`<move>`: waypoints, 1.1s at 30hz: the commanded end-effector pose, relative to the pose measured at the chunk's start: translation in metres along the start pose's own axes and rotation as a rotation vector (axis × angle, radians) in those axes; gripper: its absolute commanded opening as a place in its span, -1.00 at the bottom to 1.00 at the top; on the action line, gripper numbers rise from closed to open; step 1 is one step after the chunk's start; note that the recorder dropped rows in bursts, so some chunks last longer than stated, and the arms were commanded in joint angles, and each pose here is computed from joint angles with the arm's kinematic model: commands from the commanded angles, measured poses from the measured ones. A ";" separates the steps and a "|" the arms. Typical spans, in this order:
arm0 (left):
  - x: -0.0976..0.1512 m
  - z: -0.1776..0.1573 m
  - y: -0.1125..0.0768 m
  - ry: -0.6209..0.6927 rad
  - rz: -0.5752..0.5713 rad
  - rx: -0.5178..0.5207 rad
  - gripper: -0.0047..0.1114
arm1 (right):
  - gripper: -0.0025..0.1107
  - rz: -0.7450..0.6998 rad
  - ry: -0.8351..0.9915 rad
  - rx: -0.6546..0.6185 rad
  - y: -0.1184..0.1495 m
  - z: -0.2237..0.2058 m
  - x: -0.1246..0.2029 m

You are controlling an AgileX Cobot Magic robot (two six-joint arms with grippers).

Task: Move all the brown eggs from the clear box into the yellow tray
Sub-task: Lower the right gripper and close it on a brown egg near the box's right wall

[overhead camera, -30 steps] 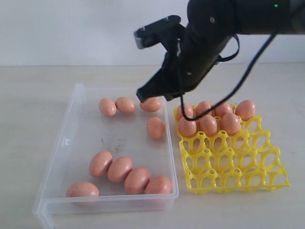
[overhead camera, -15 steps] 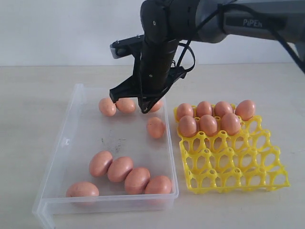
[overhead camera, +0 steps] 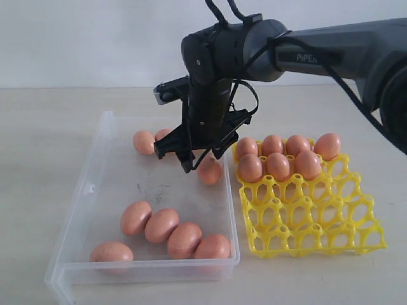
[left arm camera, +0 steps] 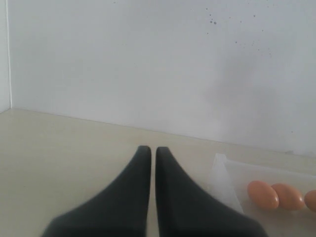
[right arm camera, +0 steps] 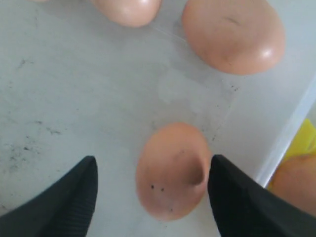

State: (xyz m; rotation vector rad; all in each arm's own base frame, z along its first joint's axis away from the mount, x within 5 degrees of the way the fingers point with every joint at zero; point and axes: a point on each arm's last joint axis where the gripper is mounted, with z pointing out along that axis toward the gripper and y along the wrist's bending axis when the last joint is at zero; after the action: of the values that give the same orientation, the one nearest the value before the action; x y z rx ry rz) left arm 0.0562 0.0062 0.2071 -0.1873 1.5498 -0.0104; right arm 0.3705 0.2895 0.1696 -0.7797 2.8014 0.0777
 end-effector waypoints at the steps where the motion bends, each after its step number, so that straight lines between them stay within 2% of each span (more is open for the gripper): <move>1: 0.001 0.000 0.000 -0.001 -0.018 0.002 -0.85 | 0.09 -0.005 0.034 0.028 -0.004 0.007 0.002; 10: 0.001 0.000 0.000 -0.001 -0.018 0.002 -0.85 | 0.09 -0.008 0.092 0.036 -0.003 0.028 0.007; 16: 0.001 0.000 0.000 -0.001 -0.018 0.002 -0.85 | 0.09 -0.045 0.124 0.038 -0.004 0.028 0.010; 18: 0.001 0.000 0.000 -0.001 -0.018 0.002 -0.85 | 0.04 -0.059 0.130 0.038 -0.004 0.028 0.010; 24: 0.001 0.000 0.000 -0.001 -0.018 0.002 -0.85 | -0.35 -0.151 0.135 0.033 -0.004 0.028 0.011; 33: 0.001 0.000 0.000 -0.001 -0.018 0.002 -0.85 | -0.36 -0.298 0.121 0.028 -0.004 0.028 0.009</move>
State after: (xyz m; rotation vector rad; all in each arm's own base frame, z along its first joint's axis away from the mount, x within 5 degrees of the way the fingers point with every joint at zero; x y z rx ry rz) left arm 0.0562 0.0062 0.2071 -0.1873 1.5498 -0.0104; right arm 0.3684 0.2862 0.1402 -1.1671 2.7845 -0.0341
